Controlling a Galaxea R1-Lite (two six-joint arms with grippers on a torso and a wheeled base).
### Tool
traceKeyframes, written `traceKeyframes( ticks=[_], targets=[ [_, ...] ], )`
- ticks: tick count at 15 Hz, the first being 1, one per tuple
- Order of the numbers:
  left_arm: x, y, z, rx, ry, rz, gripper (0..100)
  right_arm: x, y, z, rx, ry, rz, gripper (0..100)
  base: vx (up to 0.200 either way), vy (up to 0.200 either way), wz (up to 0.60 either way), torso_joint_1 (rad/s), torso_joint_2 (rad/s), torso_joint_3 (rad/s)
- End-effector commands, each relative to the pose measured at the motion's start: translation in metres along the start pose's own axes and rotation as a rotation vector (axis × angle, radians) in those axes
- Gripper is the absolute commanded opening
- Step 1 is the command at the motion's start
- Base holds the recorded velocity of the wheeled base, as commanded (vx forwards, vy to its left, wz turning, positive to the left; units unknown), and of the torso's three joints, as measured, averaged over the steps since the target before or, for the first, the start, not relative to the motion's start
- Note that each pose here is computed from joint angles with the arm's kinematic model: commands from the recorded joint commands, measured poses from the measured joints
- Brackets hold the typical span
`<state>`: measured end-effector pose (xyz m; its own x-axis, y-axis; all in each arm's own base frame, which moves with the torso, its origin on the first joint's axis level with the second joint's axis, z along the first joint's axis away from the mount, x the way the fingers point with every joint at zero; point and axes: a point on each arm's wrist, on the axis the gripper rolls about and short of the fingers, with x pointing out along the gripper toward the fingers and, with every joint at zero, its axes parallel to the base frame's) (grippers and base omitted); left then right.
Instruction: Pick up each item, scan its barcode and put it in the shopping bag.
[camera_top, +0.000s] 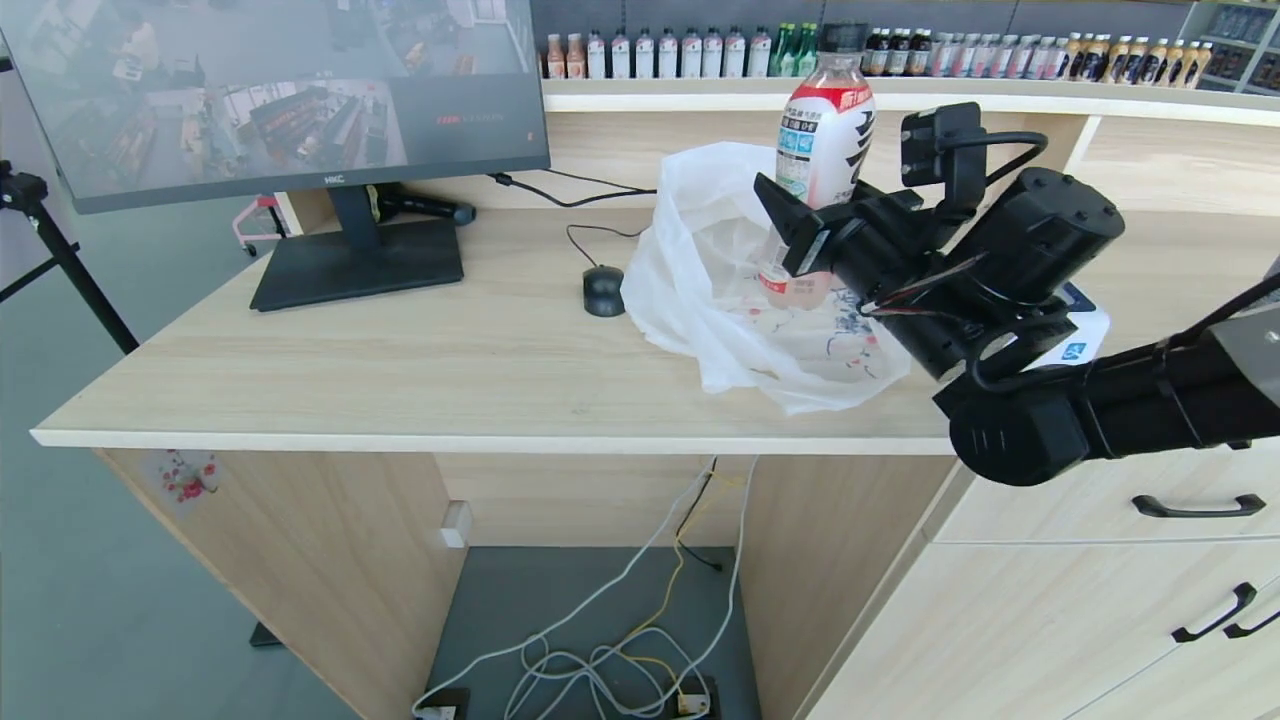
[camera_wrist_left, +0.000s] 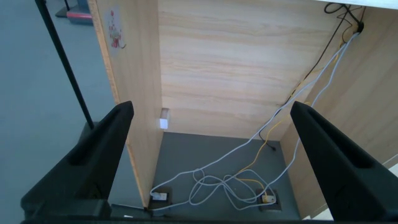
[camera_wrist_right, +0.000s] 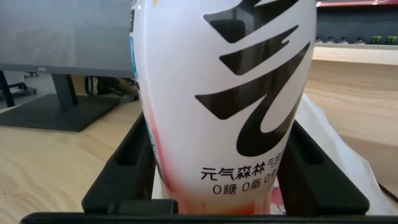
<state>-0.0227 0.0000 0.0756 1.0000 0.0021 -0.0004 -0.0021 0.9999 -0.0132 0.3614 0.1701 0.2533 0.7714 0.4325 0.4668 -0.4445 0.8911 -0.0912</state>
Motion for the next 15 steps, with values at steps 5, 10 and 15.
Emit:
traceKeyframes(
  ticks=[5, 10, 15],
  targets=[
    [0.0, 0.0, 0.0, -0.001, 0.0, 0.001, 100, 0.038, -0.003, -0.028, 0.005, -0.019, -0.003, 0, 0.0, 0.0, 0.0, 0.0, 0.0, 0.0],
    [0.0, 0.0, 0.0, -0.001, 0.0, 0.001, 100, 0.065, -0.005, -0.035, 0.007, -0.005, -0.006, 0, 0.0, 0.0, 0.0, 0.0, 0.0, 0.0],
    [0.0, 0.0, 0.0, -0.001, 0.0, 0.001, 100, 0.07, -0.007, -0.04, 0.019, 0.001, -0.01, 0, 0.0, 0.0, 0.0, 0.0, 0.0, 0.0]
  ],
)
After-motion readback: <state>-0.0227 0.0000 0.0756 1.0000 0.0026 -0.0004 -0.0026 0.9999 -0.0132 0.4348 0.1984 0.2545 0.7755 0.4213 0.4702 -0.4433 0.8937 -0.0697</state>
